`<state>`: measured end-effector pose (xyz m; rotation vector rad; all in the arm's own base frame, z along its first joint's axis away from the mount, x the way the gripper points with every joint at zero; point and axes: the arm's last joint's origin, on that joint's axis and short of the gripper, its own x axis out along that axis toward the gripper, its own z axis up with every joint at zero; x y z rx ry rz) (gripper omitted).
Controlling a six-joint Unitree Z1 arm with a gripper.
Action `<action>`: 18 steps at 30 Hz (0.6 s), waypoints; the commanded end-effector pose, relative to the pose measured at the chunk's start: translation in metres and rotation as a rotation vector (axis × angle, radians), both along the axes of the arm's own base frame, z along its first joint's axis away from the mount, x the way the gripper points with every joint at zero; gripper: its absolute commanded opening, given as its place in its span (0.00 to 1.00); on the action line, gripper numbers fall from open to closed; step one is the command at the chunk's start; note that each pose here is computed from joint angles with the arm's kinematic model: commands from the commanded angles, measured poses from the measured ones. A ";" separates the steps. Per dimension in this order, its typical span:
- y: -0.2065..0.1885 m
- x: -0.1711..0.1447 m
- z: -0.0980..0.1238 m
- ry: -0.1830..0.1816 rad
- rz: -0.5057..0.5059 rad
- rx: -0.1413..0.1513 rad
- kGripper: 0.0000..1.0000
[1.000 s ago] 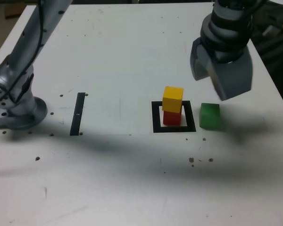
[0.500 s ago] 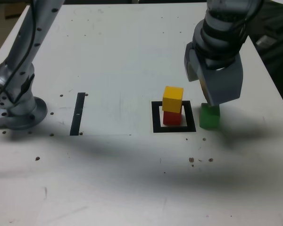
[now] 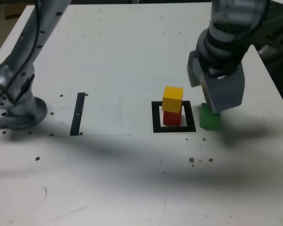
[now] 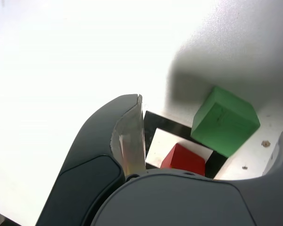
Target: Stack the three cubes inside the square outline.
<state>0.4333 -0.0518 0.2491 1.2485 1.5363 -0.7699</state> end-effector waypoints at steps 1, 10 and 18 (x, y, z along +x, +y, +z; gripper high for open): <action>-0.004 0.002 -0.003 -0.002 -0.004 0.000 0.98; -0.012 0.005 -0.017 0.003 0.012 -0.006 0.94; -0.017 0.007 -0.028 0.005 0.020 -0.005 0.89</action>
